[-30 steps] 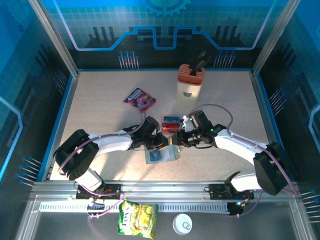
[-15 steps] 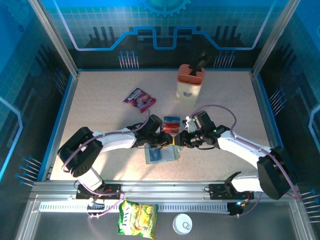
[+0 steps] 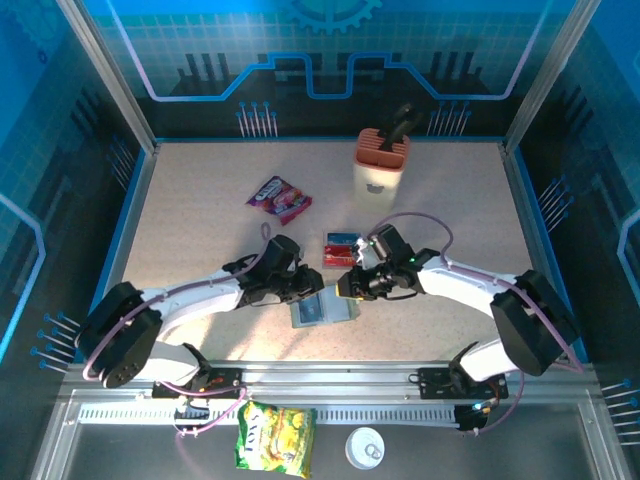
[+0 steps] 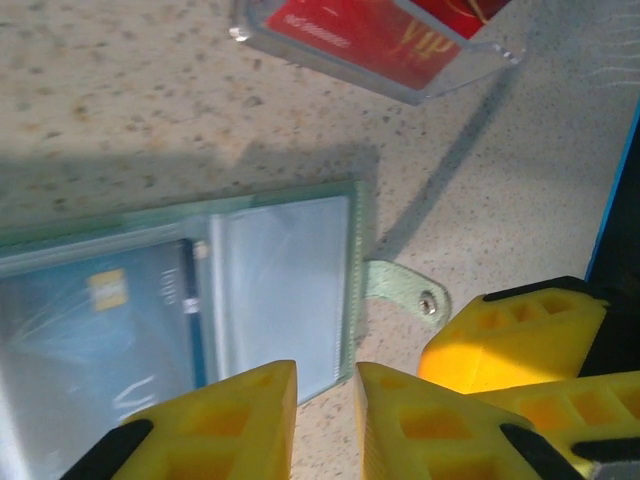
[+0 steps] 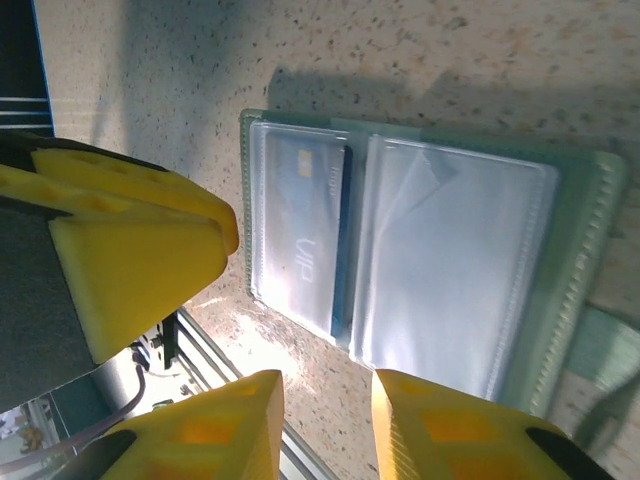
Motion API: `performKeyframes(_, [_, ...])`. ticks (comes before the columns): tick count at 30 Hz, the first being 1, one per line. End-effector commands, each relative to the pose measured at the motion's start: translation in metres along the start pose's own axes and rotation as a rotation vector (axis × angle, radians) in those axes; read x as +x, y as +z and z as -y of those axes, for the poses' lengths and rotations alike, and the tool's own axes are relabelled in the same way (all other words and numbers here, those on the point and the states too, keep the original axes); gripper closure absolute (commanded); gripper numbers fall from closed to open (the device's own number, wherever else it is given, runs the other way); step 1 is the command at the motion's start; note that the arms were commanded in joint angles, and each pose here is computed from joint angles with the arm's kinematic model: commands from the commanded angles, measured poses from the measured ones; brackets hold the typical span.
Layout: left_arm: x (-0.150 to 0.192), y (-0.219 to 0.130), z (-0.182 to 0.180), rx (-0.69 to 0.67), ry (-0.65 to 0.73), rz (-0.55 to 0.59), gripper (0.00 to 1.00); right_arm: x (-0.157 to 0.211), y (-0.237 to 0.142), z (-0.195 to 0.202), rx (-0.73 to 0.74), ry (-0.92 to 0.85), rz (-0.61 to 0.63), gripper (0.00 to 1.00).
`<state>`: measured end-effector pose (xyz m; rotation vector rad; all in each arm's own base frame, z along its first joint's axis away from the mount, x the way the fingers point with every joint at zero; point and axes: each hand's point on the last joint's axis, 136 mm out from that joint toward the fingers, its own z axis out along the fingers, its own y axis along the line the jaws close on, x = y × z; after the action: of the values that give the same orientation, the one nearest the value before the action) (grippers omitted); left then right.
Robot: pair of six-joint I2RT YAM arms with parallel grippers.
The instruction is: Take the credit cards out of the card holder
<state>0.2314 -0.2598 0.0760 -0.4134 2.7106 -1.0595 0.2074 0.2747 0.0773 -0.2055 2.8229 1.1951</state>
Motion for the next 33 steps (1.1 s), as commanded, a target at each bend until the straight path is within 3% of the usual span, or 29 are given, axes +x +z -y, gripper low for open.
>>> performKeyframes(1, [0.004, -0.009, -0.028, -0.068, -0.021, 0.022, 0.81, -0.004, 0.010, -0.016, -0.036, -0.021, -0.017, 0.71])
performKeyframes(11, [0.017, -0.009, -0.059, -0.091, -0.073, 0.017, 0.92, 0.001, 0.040, -0.022, -0.037, -0.039, -0.094, 0.73])
performKeyframes(33, [0.028, 0.005, -0.099, -0.230, -0.074, -0.034, 0.99, 0.007, 0.064, -0.013, -0.024, -0.028, -0.151, 0.73])
